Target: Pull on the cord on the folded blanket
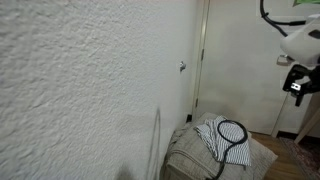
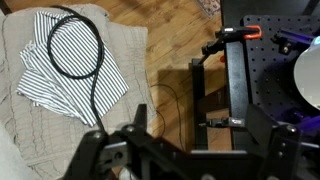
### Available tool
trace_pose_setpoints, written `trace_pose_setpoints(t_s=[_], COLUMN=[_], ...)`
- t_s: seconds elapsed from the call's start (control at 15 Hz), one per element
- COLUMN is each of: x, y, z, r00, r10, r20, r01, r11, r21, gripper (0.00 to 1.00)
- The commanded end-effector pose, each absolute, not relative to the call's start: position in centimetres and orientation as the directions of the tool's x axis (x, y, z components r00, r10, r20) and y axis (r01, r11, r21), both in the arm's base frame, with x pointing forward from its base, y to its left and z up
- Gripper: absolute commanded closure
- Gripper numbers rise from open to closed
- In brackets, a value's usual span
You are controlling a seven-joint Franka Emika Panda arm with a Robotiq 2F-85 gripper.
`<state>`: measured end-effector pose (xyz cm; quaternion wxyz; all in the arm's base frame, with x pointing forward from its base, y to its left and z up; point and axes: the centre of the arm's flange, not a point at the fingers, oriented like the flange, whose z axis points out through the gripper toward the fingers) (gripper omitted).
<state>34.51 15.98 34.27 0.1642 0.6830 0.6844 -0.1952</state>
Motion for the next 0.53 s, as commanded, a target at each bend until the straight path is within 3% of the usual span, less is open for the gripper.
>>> trace_pose_setpoints(t_s=[0.0, 0.47], x=[35.8, 37.9], y=[17.5, 20.7], z=[30.4, 23.0], r00=[-0.014, 0.026], r10=[0.874, 0.852], r20=[-0.485, -0.523], r01=[1.000, 0.999], r11=[0.001, -0.033], r21=[-0.028, -0.003], gripper=[0.00, 0.00])
